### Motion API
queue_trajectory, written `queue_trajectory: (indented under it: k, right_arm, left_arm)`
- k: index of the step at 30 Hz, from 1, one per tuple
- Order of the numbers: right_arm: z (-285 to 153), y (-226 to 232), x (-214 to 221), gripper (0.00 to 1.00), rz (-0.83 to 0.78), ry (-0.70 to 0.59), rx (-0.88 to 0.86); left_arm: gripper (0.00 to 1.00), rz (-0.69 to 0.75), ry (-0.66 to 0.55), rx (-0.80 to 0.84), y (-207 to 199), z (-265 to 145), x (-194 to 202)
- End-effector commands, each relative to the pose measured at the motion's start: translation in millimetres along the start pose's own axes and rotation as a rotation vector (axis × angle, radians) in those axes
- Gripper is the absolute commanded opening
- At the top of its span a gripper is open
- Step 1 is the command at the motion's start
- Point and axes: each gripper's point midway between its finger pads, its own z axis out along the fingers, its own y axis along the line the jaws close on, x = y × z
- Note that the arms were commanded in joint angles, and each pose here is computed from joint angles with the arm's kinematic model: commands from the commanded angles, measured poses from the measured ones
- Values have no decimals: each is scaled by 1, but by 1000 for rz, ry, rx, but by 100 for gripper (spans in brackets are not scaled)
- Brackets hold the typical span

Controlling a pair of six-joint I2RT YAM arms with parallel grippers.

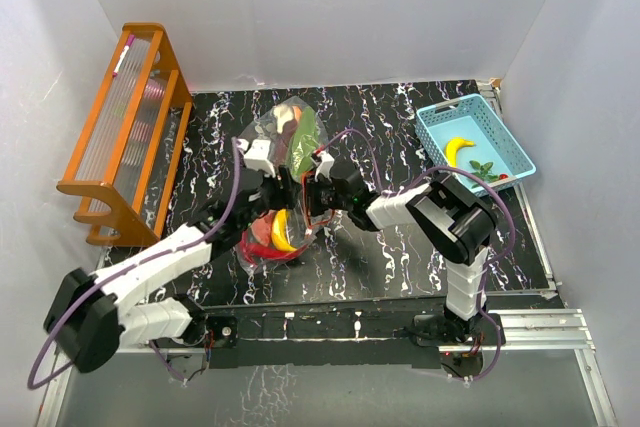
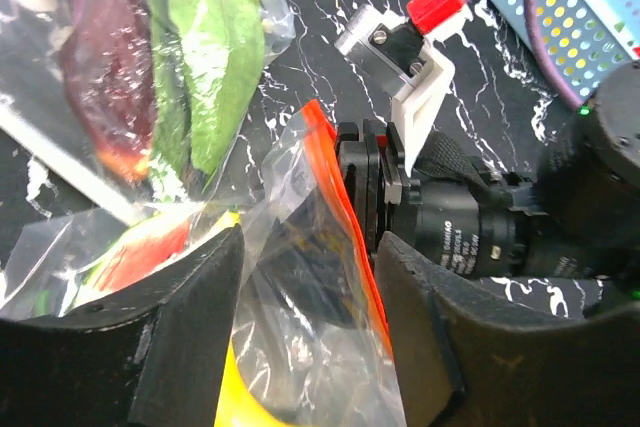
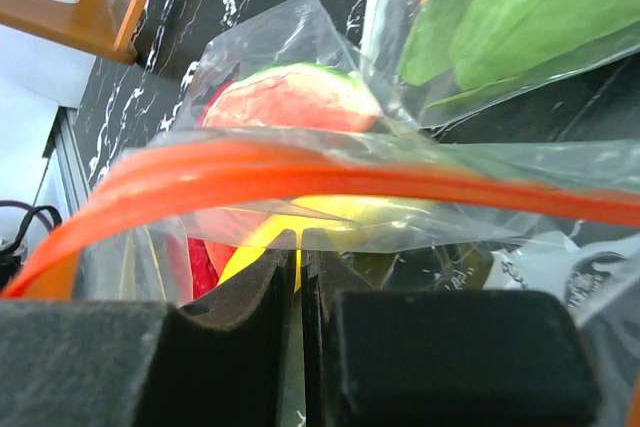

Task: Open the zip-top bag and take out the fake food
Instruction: Pick up the fake fruit from the zipper food storage bag.

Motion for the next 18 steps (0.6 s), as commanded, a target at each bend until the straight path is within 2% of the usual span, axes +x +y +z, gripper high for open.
queue_trajectory:
  k: [1,4,6,8,9,18]
  right_arm:
    - [0,21,-14,11,-60,-37,-55]
    - [-2,22,-12,11,-63,-31,-58]
    - [-4,21,-11,11,-65,-32,-53]
    - [-6,19,-9,11,-65,-33,-47]
    - [-7,19,-8,11,-64,-32,-45]
    - [-11,17,-7,11,-68,-37,-26]
  left_arm:
    - [51,-69,-102,-91,22,-28,-7]
    - [40,-110,-101,-105,30,-36,3]
    - [27,-130,-78,-97,30,-36,15]
    - [6,-145,-42,-87,32,-32,33]
    - [0,-152,-30,-85,33,-30,40]
    - [0,-162,73,-87,38,-10,88]
